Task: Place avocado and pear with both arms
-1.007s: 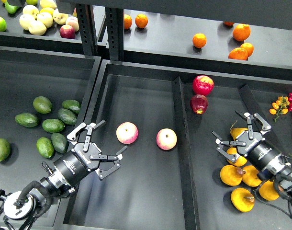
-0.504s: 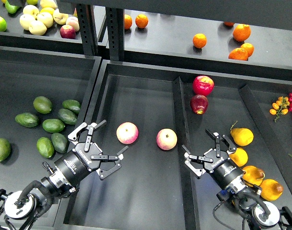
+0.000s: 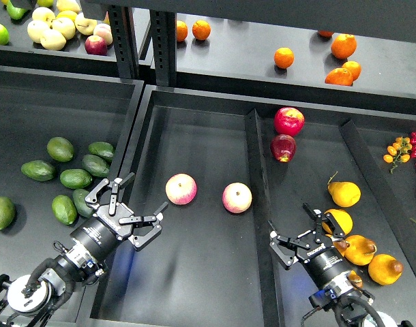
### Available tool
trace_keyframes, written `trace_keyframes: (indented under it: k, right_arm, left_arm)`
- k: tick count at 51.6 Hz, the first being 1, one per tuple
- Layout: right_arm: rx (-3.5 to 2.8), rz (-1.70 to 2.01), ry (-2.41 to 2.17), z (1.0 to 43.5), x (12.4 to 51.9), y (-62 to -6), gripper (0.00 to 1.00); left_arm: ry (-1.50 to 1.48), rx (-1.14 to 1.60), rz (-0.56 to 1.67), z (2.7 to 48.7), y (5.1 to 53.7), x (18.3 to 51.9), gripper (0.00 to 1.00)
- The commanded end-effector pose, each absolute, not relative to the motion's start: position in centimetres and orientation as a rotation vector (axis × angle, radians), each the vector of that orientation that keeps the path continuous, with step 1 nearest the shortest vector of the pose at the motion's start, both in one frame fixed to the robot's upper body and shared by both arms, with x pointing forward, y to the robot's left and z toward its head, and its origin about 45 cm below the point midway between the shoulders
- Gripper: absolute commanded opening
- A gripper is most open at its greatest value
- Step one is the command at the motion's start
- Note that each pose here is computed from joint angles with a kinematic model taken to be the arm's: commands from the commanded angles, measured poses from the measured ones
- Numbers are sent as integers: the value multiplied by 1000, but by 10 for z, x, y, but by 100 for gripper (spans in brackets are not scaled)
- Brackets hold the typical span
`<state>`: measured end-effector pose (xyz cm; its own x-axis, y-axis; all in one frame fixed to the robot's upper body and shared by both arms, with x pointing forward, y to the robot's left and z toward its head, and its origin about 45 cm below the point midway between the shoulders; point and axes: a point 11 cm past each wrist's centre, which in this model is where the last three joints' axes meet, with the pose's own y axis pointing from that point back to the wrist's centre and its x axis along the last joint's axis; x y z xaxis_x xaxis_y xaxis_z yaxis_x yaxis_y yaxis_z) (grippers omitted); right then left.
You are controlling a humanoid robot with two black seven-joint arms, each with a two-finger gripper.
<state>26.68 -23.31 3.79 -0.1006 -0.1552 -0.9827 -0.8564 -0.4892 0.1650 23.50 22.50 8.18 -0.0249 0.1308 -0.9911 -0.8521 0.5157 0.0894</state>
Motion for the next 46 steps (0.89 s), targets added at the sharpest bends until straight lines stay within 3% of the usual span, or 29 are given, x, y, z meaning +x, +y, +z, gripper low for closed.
trace_keyframes:
  k: [1, 22, 34, 46]
  right_arm:
    - [-1551, 1557, 1124, 47, 272, -238, 100]
    - [-1498, 1467, 904, 99, 283, -222, 100]
    - [-1517, 1453, 875, 108, 286, -218, 100]
    - [-1545, 1499, 843, 106, 280, -202, 100]
  left_arm:
    - [1355, -710, 889, 88, 225, 245, 99]
    - [1206, -759, 764, 144, 211, 295, 99]
    - [1187, -798, 719, 161, 207, 294, 99]
    - [1256, -777, 720, 144, 199, 274, 99]
